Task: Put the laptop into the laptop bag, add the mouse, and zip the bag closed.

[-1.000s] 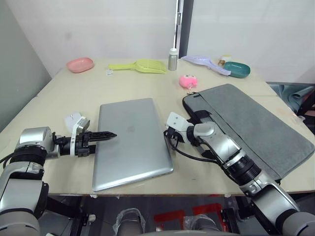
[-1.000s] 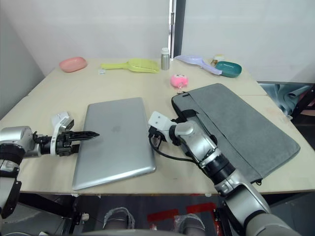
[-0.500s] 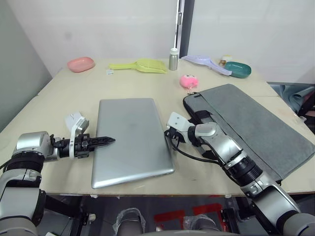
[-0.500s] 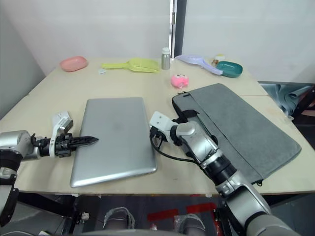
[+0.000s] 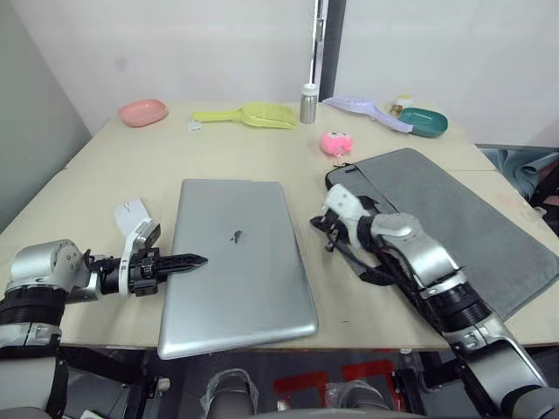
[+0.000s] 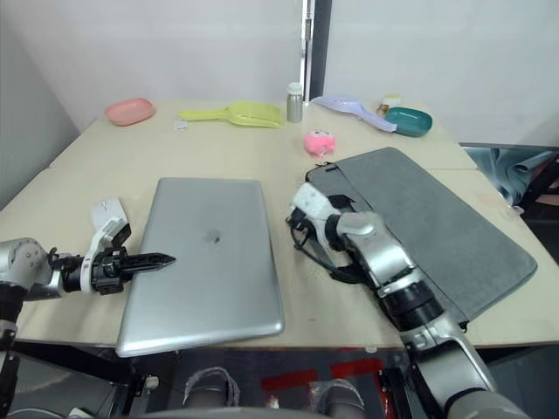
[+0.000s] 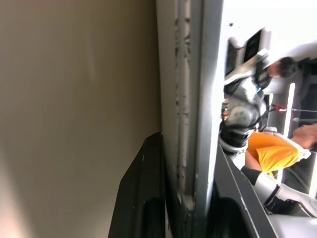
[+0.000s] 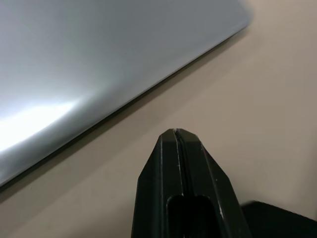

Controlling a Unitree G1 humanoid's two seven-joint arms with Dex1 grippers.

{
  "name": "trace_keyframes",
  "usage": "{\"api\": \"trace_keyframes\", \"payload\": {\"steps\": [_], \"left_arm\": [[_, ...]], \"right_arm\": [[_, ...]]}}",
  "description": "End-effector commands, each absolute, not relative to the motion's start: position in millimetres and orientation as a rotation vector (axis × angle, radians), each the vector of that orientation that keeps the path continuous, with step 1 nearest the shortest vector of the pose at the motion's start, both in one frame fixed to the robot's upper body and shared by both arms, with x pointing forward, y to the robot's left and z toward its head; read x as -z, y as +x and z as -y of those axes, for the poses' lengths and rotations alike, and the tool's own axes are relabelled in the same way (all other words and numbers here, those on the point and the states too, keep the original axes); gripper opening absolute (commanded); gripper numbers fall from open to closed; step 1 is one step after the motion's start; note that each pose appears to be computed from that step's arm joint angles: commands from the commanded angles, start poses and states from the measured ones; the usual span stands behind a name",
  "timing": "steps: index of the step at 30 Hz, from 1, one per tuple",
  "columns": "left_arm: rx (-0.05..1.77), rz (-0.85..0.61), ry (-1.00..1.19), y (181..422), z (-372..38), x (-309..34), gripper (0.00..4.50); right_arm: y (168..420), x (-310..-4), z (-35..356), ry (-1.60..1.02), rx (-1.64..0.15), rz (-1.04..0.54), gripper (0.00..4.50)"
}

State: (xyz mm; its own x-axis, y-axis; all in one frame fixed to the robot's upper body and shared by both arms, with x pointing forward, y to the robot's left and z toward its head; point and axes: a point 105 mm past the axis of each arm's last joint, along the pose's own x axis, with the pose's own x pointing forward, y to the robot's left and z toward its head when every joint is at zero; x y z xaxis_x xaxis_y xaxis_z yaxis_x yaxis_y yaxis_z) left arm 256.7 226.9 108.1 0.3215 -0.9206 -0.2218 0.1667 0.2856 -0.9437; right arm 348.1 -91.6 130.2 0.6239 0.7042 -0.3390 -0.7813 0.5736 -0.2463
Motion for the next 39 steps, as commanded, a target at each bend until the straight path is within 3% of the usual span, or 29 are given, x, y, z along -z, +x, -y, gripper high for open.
{"api": "trace_keyframes", "payload": {"steps": [1, 8, 21, 25, 32, 39], "left_arm": [[1.016, -0.861, -1.005, 249.7, -219.5, -132.3, 0.32], [1.054, -0.829, -1.046, 239.1, -205.3, -128.2, 0.32], [1.032, -0.830, -1.063, 244.8, -200.5, -127.1, 0.32], [1.048, -0.828, -1.047, 247.2, -195.8, -130.0, 0.32], [1.072, -0.828, -1.047, 247.5, -190.7, -132.3, 0.32], [1.143, -0.810, -1.046, 255.2, -176.5, -144.0, 0.32]], "right_arm": [[339.6, -162.1, 112.2, -0.376, -0.820, -0.124, 1.12], [310.9, -154.0, 165.3, -0.459, -0.649, -0.194, 3.48], [303.5, -113.8, 186.8, -0.534, -0.521, -0.338, 3.48], [301.2, -107.1, 188.9, -0.527, -0.520, -0.370, 2.41], [299.5, -107.7, 184.2, -0.475, -0.528, -0.373, 0.04], [303.2, -147.4, 161.9, -0.188, -0.601, -0.275, 0.01]]}}
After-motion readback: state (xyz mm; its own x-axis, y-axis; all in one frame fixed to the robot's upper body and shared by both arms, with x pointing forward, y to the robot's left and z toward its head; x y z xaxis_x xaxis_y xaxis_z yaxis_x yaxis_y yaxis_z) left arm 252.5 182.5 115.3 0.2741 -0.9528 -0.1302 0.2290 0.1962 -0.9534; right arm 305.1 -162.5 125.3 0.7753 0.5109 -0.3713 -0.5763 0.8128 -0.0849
